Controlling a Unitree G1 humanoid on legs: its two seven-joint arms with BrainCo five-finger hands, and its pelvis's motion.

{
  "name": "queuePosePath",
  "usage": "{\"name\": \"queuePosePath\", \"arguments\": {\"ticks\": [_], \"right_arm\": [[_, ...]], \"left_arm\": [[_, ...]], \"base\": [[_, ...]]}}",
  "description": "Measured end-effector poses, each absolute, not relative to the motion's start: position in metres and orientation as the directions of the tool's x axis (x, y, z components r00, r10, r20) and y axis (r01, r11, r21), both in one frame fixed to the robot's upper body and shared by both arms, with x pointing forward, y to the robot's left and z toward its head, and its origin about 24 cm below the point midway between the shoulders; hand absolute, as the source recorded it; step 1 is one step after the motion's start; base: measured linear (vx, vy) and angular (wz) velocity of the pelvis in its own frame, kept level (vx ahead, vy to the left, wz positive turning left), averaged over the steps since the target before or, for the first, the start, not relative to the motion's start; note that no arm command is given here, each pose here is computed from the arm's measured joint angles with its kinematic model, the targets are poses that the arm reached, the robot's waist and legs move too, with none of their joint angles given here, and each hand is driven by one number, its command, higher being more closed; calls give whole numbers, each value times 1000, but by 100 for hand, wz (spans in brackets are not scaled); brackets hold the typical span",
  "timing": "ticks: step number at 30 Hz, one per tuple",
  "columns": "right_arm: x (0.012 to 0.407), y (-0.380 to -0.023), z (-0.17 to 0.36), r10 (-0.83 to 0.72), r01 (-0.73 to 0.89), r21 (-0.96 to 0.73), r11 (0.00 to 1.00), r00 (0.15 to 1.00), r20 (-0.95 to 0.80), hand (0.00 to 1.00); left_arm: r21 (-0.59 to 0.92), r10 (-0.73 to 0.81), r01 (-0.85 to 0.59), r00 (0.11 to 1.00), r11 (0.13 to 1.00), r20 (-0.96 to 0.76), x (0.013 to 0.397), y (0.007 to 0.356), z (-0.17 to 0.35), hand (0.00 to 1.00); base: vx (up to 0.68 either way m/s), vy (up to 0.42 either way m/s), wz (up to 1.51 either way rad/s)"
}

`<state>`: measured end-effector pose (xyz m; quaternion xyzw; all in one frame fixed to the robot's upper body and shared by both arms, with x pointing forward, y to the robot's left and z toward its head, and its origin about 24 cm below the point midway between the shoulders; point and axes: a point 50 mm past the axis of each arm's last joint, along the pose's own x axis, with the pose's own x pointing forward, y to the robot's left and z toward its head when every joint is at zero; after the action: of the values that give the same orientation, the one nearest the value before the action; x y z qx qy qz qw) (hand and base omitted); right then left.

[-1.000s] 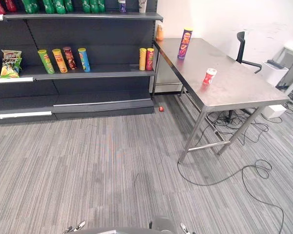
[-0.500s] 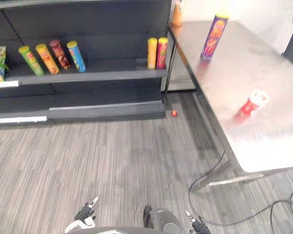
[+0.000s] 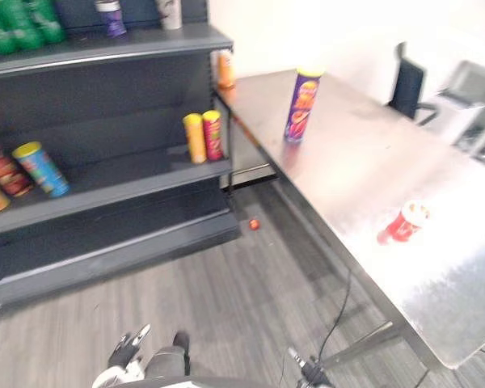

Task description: Put the gum and the chips on the shelf.

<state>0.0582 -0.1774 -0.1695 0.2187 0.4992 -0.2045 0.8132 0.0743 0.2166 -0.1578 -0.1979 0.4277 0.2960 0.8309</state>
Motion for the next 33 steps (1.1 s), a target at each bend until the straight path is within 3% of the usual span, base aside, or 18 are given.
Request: {"name": "queuePosePath", "arguments": {"ticks": [10, 15, 19, 22, 28, 33], "right_arm": [[60, -188, -167, -192, 684, 188, 705, 439, -878, 0], [66, -194, -164, -207, 664, 174, 727, 454, -867, 0], [80, -201, -160, -217, 629, 165, 760, 485, -847, 0], [85, -203, -158, -211, 571, 140, 809, 504, -837, 0], [84, -196, -162, -199, 572, 129, 810, 475, -857, 0], [72, -192, -165, -166, 573, 141, 807, 451, -877, 0]], "left_arm": [[-45, 270, -624, 401, 780, -875, 71, 213, -165, 0], [-58, 243, -621, 389, 782, -889, 65, 199, -168, 0], [-95, 214, -595, 428, 798, -878, 78, 187, -167, 0], [-121, 240, -649, 439, 751, -866, 78, 190, -165, 0], [-120, 284, -687, 444, 716, -850, 75, 200, -162, 0], [-112, 263, -630, 470, 768, -843, 81, 201, -161, 0]], "base": [[361, 264, -60], [253, -45, -59], [325, -117, -59], [267, -112, -76], [315, 95, -151], [321, 282, -112]]}}
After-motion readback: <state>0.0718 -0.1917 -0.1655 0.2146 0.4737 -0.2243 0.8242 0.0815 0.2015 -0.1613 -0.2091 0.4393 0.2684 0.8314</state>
